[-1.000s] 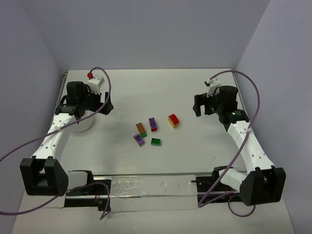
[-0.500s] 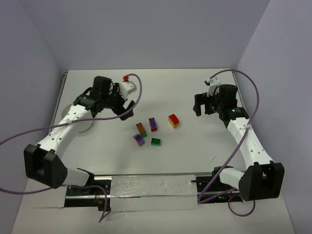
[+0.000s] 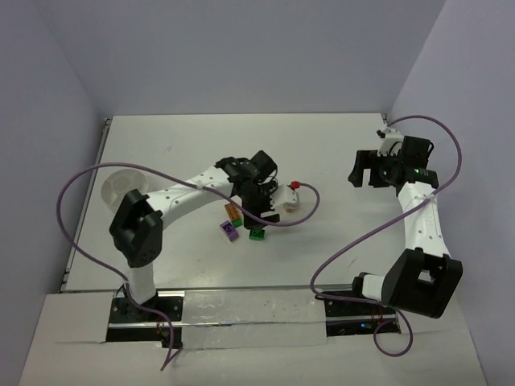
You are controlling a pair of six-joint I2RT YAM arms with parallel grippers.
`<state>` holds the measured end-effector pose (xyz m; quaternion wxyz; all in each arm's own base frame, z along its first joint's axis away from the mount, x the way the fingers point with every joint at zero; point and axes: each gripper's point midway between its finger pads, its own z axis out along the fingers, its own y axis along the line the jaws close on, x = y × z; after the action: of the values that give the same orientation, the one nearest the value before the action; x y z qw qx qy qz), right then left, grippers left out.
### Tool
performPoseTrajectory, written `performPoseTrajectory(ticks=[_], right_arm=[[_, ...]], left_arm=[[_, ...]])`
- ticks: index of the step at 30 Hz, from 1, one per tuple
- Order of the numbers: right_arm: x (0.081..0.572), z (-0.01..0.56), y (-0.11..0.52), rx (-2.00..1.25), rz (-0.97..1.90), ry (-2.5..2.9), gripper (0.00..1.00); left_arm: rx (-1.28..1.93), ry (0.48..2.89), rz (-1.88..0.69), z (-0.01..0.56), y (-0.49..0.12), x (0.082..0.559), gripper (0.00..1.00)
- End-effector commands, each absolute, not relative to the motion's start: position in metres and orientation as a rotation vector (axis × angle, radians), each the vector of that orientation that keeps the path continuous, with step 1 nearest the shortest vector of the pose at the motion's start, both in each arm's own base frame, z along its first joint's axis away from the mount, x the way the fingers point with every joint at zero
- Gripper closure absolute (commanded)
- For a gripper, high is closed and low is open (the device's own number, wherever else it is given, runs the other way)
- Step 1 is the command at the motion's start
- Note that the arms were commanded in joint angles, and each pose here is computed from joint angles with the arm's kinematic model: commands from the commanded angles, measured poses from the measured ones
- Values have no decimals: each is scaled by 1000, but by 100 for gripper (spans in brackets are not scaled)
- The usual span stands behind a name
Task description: Sort the legos into containers by color
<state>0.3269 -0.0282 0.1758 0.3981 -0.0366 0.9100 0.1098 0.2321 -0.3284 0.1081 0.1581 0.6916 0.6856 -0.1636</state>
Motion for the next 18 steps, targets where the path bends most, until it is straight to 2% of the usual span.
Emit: performPoseTrajectory(ticks=[1,7,18], right_arm=[[323,189,-22,-163,310,2284,0],[321,186,-28,-153,305,2294,0],[321,177,-29,-156,335,2315,0]], left_arm=[[2092,2006,-359,98,-334,228,22],[2151,2099,-225,69,-340,221,23],[2236,2106,-38,41,-345,213,18]])
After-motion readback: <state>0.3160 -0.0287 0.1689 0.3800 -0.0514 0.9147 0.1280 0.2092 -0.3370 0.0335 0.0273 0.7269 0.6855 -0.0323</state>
